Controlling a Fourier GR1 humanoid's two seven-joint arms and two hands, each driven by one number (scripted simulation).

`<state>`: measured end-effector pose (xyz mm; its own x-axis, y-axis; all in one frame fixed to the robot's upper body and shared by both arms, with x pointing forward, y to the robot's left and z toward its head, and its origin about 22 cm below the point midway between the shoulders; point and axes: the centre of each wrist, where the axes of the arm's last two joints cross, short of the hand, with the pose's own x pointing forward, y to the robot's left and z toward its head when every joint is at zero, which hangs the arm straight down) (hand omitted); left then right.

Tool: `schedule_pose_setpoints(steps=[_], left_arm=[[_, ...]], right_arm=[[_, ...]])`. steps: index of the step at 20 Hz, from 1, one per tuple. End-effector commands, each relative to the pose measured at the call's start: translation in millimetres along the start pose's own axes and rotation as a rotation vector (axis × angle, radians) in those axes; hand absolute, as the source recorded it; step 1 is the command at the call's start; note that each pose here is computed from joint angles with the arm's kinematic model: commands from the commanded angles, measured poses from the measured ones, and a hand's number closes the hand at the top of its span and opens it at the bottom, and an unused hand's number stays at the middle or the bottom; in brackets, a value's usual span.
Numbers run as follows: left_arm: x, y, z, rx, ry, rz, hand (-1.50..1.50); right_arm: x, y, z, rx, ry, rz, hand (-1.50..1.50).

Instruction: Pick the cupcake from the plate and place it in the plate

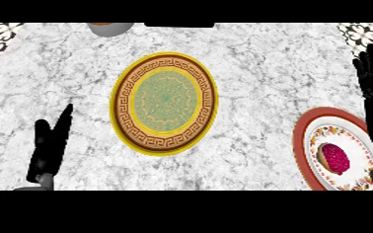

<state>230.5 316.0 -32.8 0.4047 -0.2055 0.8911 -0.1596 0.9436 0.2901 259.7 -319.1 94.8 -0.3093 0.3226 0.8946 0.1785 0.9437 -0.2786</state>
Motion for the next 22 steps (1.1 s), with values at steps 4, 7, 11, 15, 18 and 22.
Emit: schedule_pose_setpoints(steps=[4,7,11,15,18,22], left_arm=[[8,52,36,0.092,-0.176,-0.154,0.0],[8,71,52,0.112,-0.227,-0.219,0.0],[15,48,46,0.062,-0.335,-0.19,0.0],[11,35,38,0.043,-0.374,-0.192,0.0],[14,36,17,0.029,-0.385,-0.195,0.0],[15,36,31,0.02,-0.386,-0.201,0.0]], right_arm=[[7,12,4,-0.245,0.025,-0.457,-1.5],[-29,-47,32,-0.436,0.237,-0.057,-1.5],[-16,-23,50,-0.849,0.056,-0.248,-1.5],[4,5,92,-0.989,-0.028,-0.292,-1.5],[36,-3,130,-0.944,-0.025,-0.259,-1.5],[45,-10,161,-0.713,0.138,-0.204,-1.5]])
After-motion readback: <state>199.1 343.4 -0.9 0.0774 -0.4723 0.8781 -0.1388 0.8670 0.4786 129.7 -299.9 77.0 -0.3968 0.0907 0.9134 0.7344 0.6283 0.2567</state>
